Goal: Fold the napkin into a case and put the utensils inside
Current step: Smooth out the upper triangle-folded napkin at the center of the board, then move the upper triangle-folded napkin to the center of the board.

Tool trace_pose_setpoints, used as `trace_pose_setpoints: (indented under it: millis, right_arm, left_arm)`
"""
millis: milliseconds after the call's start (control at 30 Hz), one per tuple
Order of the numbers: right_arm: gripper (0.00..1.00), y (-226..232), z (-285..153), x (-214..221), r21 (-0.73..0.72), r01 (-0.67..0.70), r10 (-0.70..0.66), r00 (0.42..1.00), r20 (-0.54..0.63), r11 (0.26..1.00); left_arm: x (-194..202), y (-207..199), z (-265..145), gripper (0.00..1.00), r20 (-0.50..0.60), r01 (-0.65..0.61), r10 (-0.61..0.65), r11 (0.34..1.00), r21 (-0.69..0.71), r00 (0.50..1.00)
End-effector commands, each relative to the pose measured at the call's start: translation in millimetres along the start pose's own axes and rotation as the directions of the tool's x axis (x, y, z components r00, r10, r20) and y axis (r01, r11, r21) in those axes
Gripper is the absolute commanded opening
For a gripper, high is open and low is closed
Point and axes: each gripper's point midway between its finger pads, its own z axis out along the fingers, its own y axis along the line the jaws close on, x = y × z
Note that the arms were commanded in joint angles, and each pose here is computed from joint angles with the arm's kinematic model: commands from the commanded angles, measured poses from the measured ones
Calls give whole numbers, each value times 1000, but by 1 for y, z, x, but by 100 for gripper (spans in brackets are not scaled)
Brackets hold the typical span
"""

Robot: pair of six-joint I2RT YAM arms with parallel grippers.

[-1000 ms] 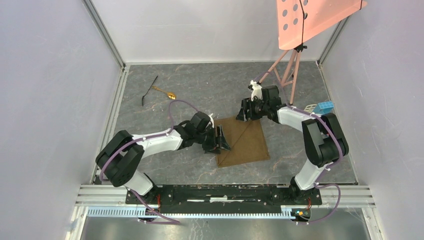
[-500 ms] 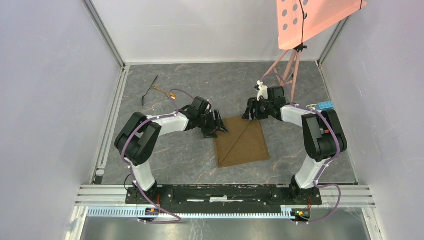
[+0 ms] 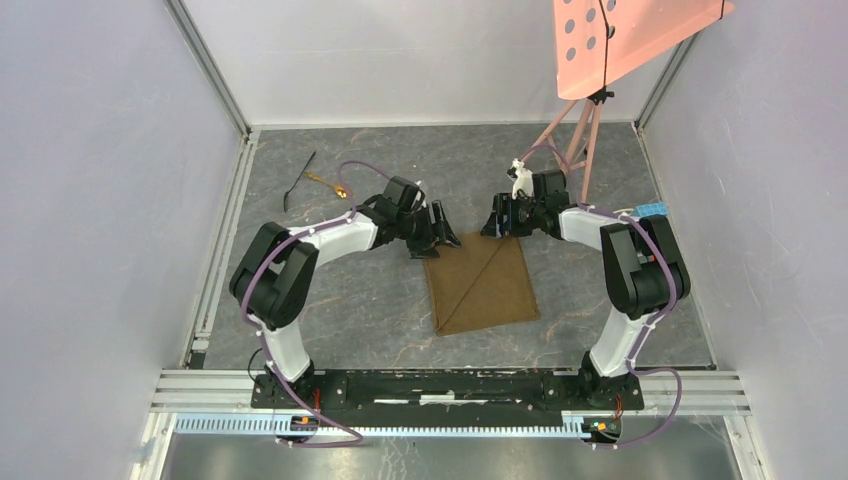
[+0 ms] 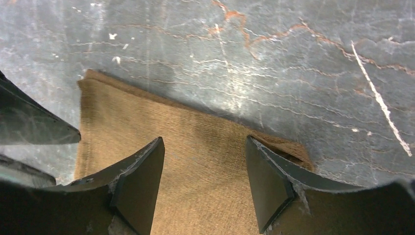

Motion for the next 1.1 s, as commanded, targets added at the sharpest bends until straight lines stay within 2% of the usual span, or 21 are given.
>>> trace_pose_setpoints:
  millis: [0,167,333,400,467,600,733,900,1067]
  right_arm:
    - [67,-18,4,-4,87,44,-45,999,9,995]
    - [68,-7,-1,-3,81,76,-74,997,-24,994]
    - [72,23,-32,-24,158,179,-179,984,-14,971]
    - [73,36,-42,-12,183,213,-209,977,-38,960]
    - [74,53,-45,15,145,229,-221,973,-71,962]
    - [72,74,-50,76,42,183,-177,978,-107,982]
    - [66,69,-59,109,39,183,-177,976,-124,982]
    - [64,25,-71,142,203,242,-193,953,-233,949]
    - [64,-22,-97,137,464,313,-184,935,-302,828]
  left_arm:
    - [-4,31,16,74,-18,-11,10,998,-63,1000]
    - [-3,39,6,75,-2,-40,40,994,-105,999]
    - [-11,-1,-35,76,49,-98,99,995,-35,994]
    - [-12,-17,-56,77,75,-122,121,993,3,990]
    - [-11,-25,-79,78,116,-152,150,988,6,982]
    - [-4,-15,-115,81,178,-171,176,984,-42,968]
    - [12,-4,-136,83,211,-140,145,989,-40,967]
    - [30,3,-149,84,228,-121,121,993,-16,966]
    - [38,5,-152,84,236,-120,113,993,12,965]
